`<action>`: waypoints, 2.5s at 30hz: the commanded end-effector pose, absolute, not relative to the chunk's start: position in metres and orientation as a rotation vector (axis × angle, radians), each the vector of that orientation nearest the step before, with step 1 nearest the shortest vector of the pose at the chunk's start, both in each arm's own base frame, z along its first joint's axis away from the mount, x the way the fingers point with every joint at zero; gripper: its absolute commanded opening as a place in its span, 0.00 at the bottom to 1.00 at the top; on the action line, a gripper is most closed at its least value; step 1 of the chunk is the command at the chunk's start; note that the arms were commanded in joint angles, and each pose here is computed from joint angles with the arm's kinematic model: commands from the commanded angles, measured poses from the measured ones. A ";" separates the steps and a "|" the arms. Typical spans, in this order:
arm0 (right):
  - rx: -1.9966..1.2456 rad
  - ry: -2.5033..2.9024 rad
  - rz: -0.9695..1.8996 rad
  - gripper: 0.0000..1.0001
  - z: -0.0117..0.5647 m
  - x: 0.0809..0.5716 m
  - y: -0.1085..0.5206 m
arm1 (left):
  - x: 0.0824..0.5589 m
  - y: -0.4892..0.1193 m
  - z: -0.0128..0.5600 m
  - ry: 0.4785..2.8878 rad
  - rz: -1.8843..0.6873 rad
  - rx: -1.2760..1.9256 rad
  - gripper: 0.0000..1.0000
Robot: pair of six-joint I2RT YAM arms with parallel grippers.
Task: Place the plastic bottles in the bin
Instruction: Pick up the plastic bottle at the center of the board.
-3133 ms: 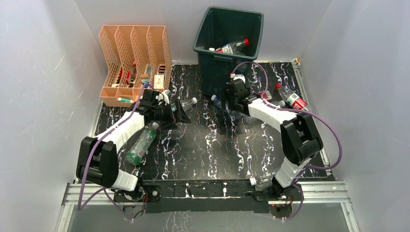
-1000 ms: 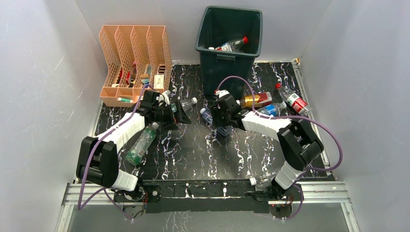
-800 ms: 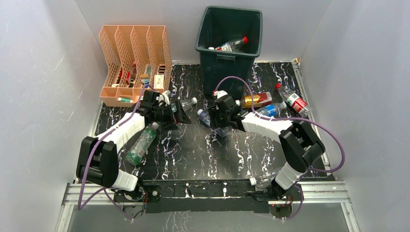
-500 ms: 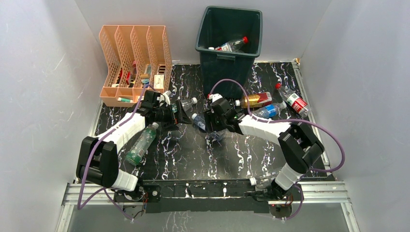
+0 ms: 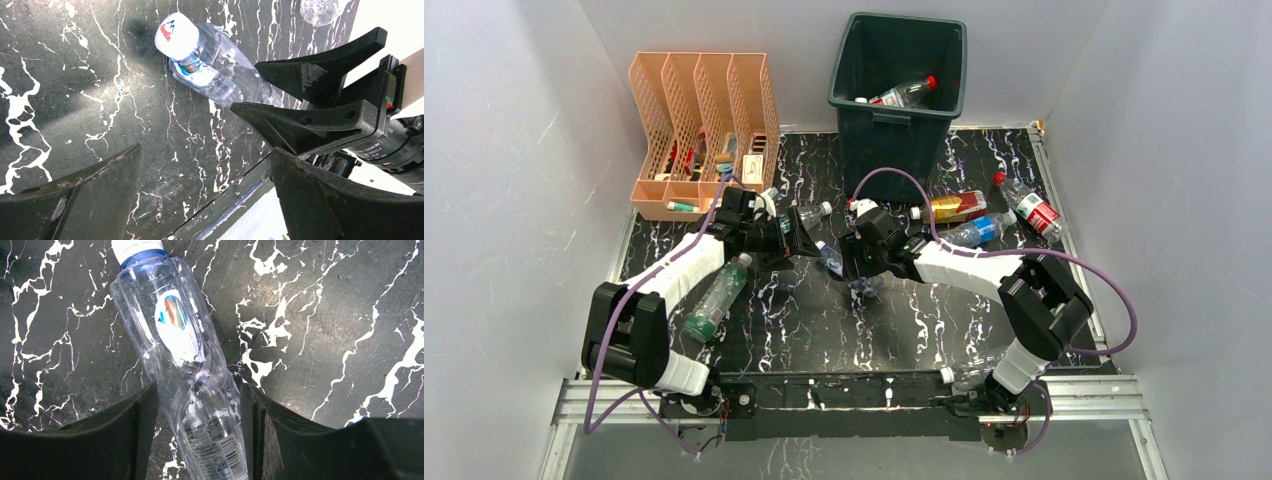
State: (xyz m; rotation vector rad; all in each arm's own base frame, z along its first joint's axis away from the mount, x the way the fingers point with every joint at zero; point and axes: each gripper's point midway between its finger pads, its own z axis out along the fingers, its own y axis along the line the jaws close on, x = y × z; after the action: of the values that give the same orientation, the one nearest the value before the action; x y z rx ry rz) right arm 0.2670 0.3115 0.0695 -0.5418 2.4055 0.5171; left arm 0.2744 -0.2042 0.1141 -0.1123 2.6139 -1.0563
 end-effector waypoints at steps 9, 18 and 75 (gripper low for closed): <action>-0.530 2.320 0.599 0.43 0.108 0.268 0.330 | 0.271 -0.208 0.122 2.606 -1.087 -0.090 0.98; -0.536 2.324 0.606 0.42 0.106 0.264 0.333 | 0.268 -0.208 0.120 2.609 -1.086 -0.092 0.98; -0.289 1.513 0.624 0.39 0.486 0.414 0.290 | 0.261 -0.201 0.146 2.569 -1.040 -0.082 0.98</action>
State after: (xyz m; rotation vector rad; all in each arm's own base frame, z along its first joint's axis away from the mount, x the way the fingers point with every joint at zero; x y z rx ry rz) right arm 0.3992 0.3052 0.4320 -0.3202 1.6625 0.5852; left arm 0.2627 -0.1977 0.1323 -0.1064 2.5824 -1.0246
